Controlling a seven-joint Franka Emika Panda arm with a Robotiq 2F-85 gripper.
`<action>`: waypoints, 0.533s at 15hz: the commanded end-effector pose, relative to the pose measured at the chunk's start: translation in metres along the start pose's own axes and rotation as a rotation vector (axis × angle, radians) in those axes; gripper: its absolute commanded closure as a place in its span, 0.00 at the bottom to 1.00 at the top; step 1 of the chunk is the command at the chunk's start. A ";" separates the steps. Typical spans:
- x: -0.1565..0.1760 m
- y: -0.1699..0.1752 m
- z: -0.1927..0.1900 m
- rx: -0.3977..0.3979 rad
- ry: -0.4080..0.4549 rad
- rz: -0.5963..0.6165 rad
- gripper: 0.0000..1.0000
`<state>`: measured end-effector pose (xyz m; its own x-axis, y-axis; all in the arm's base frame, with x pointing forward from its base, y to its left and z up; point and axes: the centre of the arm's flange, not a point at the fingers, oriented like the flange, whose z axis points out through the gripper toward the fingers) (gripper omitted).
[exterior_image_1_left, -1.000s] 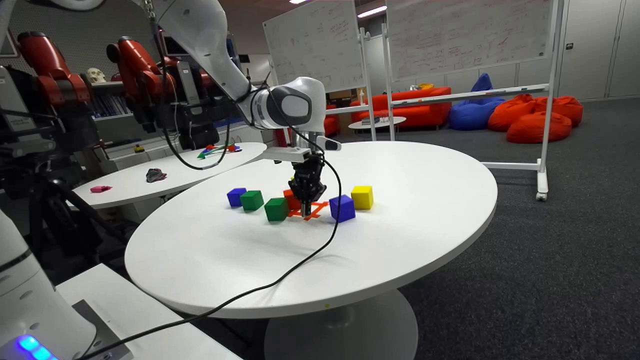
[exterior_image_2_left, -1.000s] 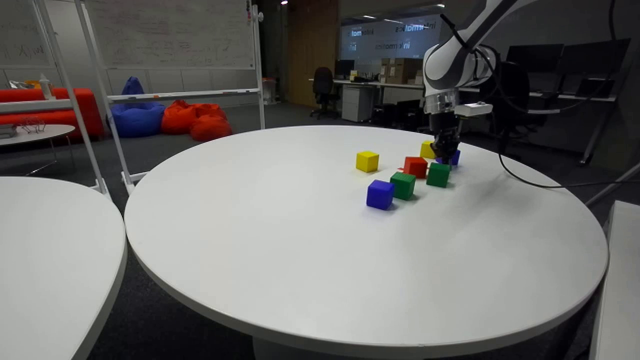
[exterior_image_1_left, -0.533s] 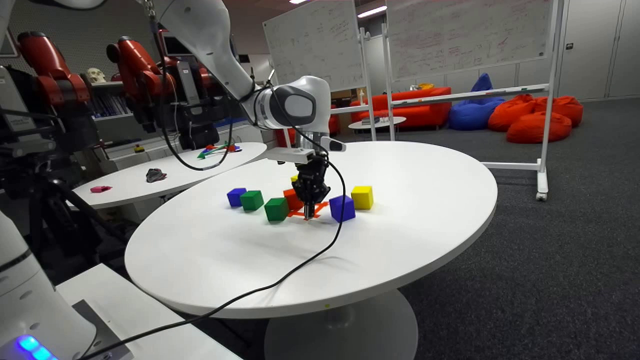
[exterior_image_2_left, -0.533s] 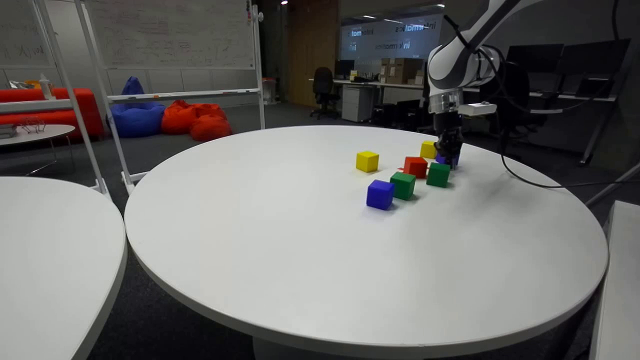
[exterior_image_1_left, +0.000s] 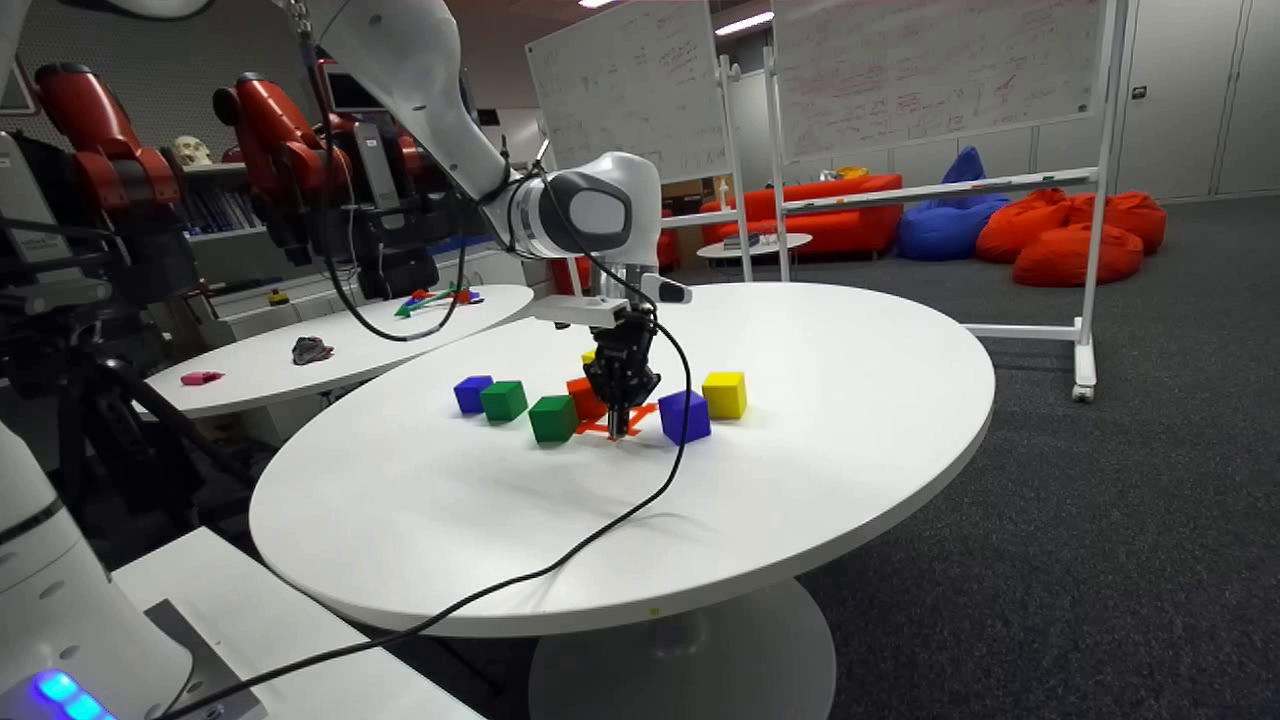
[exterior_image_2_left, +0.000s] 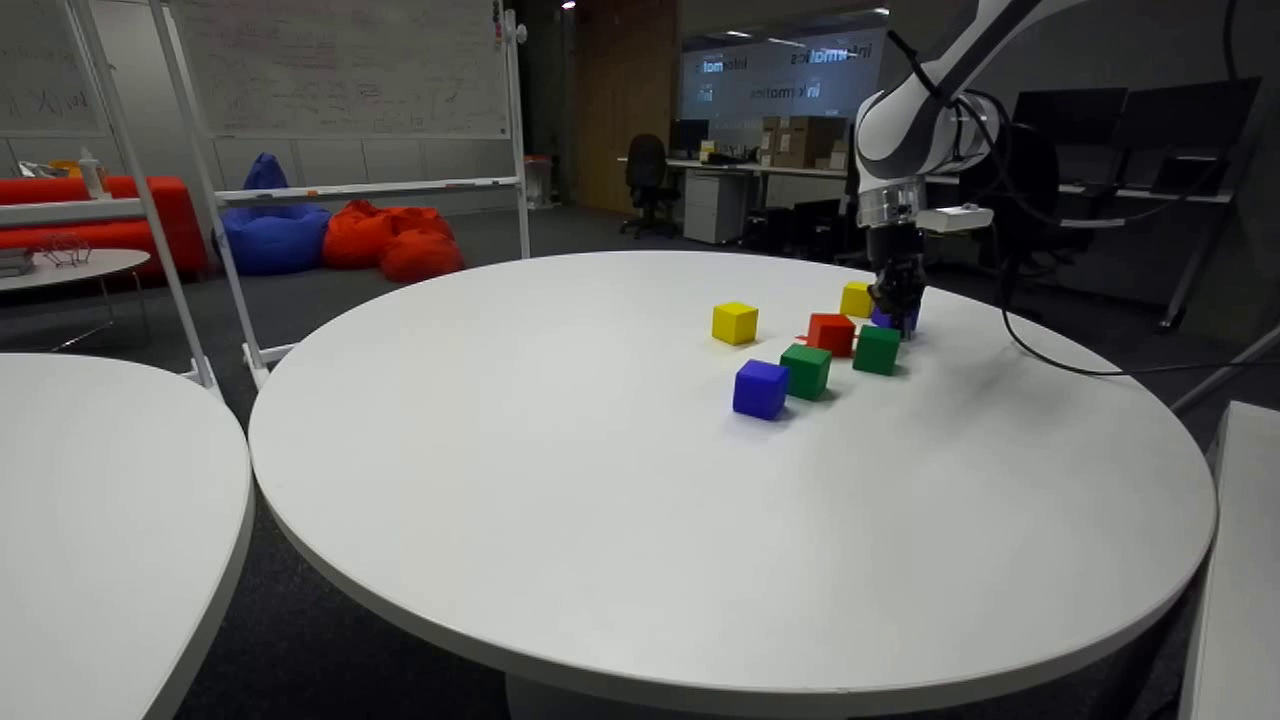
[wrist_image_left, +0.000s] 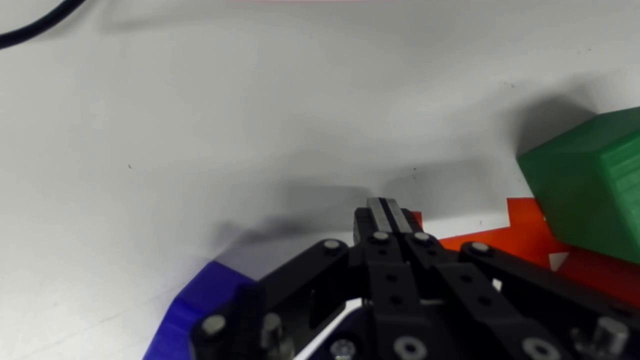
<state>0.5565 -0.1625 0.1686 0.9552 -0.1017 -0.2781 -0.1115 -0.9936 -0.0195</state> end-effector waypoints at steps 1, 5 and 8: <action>0.000 -0.002 0.002 -0.005 -0.012 0.006 1.00; 0.001 -0.007 0.006 -0.012 -0.025 -0.001 1.00; 0.003 -0.017 0.009 -0.028 -0.035 -0.010 1.00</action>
<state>0.5575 -0.1544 0.1636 0.9535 -0.0910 -0.2873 -0.0995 -0.9949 -0.0152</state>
